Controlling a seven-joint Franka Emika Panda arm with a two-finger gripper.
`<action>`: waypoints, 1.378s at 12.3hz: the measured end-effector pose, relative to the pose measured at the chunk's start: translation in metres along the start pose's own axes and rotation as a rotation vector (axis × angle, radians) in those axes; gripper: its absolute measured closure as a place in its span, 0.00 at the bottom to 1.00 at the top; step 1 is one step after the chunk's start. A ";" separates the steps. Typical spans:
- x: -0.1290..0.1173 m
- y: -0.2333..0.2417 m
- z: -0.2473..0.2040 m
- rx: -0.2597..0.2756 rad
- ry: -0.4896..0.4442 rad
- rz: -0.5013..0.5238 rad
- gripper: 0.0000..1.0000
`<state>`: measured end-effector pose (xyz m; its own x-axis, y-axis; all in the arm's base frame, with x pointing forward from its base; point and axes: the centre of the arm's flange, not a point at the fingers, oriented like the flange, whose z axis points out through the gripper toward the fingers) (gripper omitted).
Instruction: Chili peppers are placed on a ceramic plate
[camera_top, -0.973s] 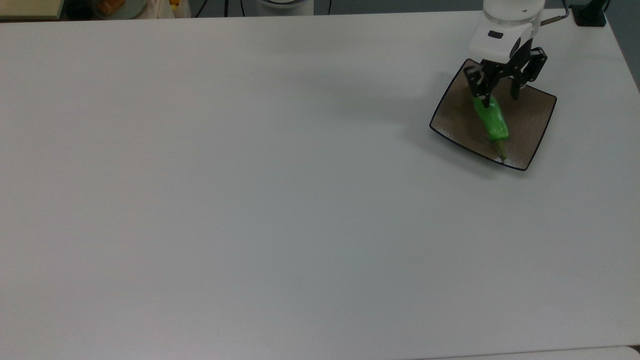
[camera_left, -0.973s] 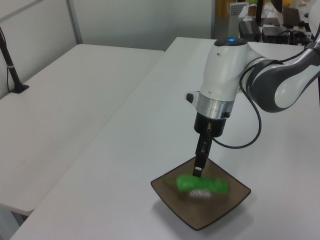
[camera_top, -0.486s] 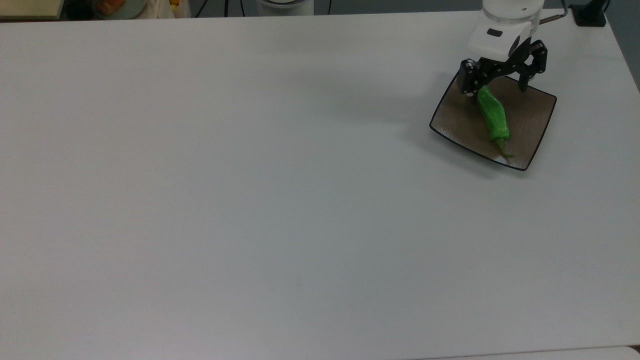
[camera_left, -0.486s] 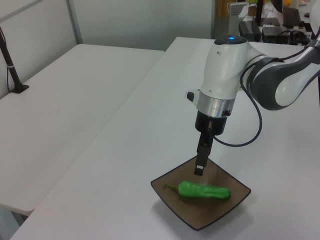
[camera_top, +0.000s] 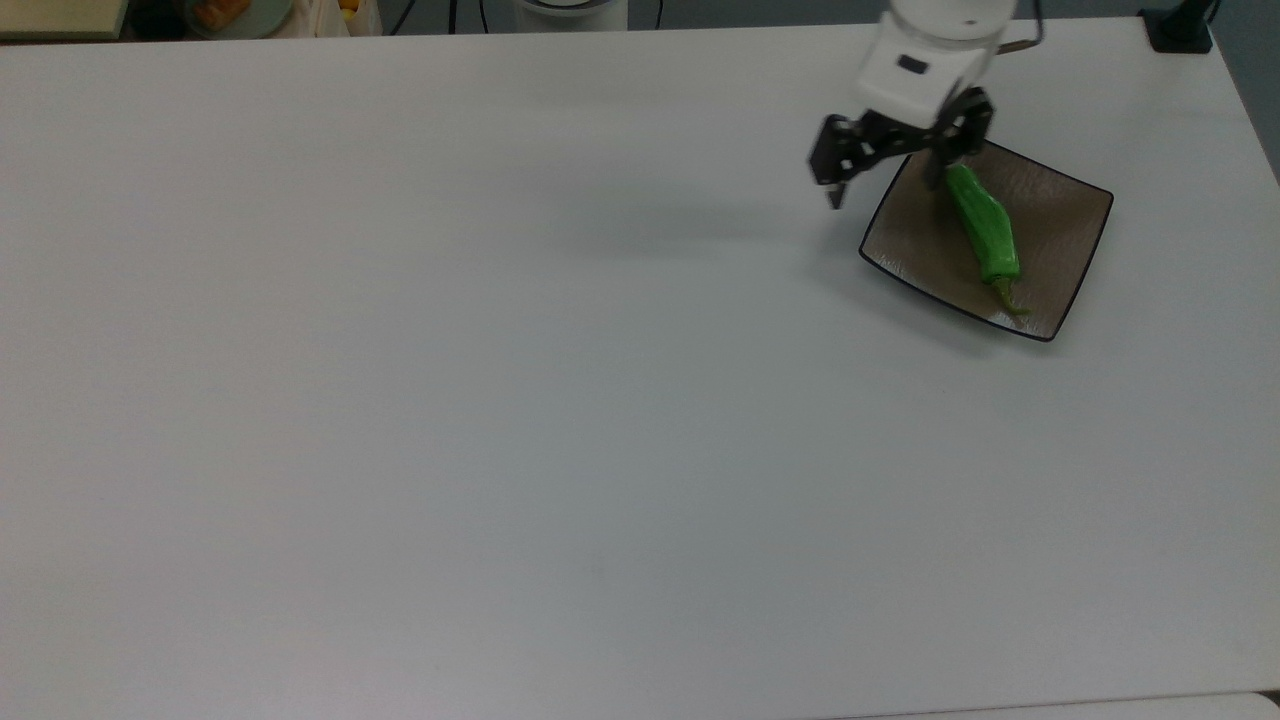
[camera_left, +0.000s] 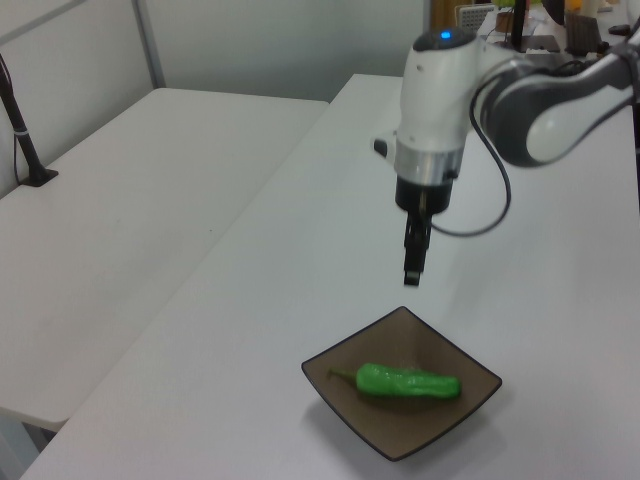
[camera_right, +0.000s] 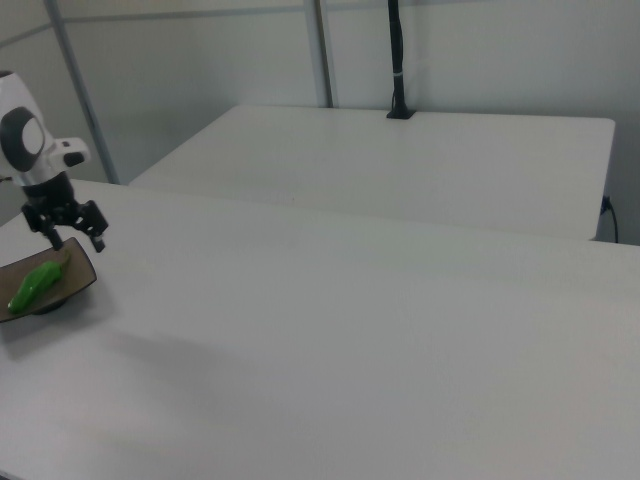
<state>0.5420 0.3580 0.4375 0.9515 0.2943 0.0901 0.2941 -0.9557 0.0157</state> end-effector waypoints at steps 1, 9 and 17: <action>0.000 0.025 -0.007 -0.032 -0.024 0.025 0.00; -0.028 0.187 -0.087 -0.097 -0.118 0.254 0.00; -0.064 0.303 -0.131 0.033 -0.064 0.359 0.00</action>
<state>0.5582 0.0476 0.5669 0.9980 -0.0587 0.0220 -0.0578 -0.9976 -0.0376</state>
